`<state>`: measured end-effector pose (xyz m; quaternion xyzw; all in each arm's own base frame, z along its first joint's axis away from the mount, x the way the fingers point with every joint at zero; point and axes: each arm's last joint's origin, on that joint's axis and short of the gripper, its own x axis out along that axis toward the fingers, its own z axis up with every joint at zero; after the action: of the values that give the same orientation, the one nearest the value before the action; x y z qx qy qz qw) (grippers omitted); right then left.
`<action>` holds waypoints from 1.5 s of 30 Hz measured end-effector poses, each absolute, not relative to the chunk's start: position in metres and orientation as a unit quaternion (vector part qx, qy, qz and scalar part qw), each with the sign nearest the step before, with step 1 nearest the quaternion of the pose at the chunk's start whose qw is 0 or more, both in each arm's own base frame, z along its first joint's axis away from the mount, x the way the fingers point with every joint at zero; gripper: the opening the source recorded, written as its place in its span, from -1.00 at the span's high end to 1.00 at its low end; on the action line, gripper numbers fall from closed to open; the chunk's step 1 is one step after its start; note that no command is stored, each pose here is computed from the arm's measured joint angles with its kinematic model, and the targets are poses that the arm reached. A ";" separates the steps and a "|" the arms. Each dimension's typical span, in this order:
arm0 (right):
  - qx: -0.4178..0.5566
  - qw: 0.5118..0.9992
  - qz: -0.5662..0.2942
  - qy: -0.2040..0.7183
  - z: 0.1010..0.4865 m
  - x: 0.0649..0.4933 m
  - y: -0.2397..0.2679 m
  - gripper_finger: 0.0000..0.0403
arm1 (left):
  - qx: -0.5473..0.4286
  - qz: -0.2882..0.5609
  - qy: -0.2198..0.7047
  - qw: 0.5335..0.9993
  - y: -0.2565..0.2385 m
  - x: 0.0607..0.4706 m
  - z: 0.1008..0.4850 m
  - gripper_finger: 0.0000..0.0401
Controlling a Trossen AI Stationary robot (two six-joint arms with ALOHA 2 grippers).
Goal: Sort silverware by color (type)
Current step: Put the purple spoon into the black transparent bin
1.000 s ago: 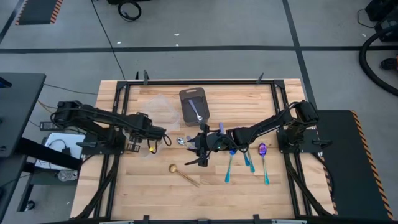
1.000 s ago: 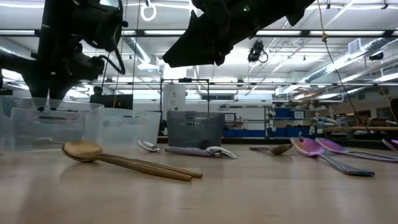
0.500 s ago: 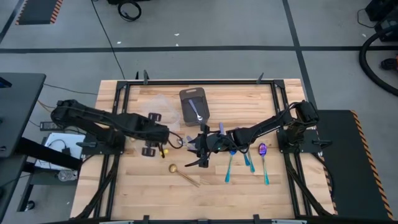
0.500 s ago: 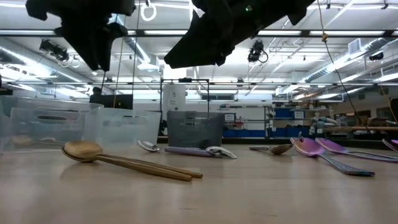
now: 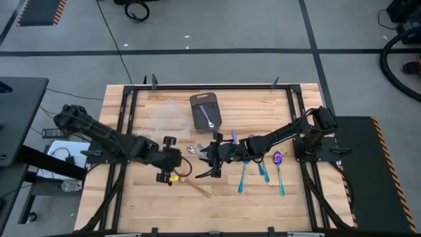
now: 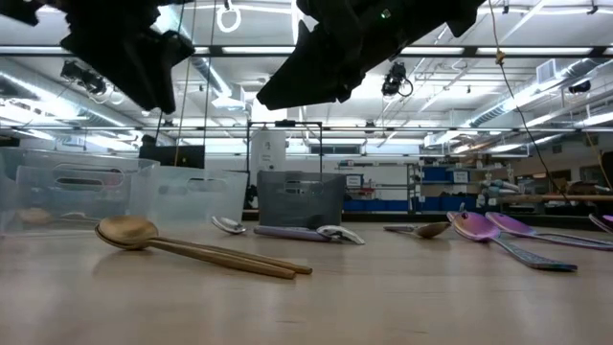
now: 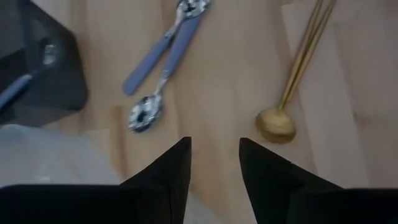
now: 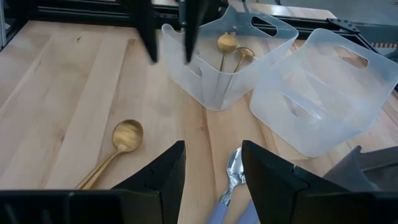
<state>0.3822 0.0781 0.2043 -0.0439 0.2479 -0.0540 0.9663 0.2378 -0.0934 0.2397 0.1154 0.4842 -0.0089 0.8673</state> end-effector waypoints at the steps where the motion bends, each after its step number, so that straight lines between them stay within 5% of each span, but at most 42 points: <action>1: -0.044 0.966 -0.054 0.248 0.204 0.382 0.078 0.17 | 0.112 -0.010 0.481 0.870 -0.095 0.237 0.236 0.29; 35: -0.037 0.941 -0.124 0.313 0.212 0.364 0.066 0.17 | 0.066 -0.020 0.477 0.876 -0.100 0.282 0.179 0.29; 45: -0.032 0.912 -0.162 0.376 0.201 0.355 0.053 0.17 | 0.150 -0.023 0.494 0.856 -0.063 0.306 0.153 0.29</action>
<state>0.3550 0.0532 0.2011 -0.0315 0.3759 -0.1625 0.9118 0.3056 -0.0630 0.1527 0.1497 0.4939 -0.0229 0.8563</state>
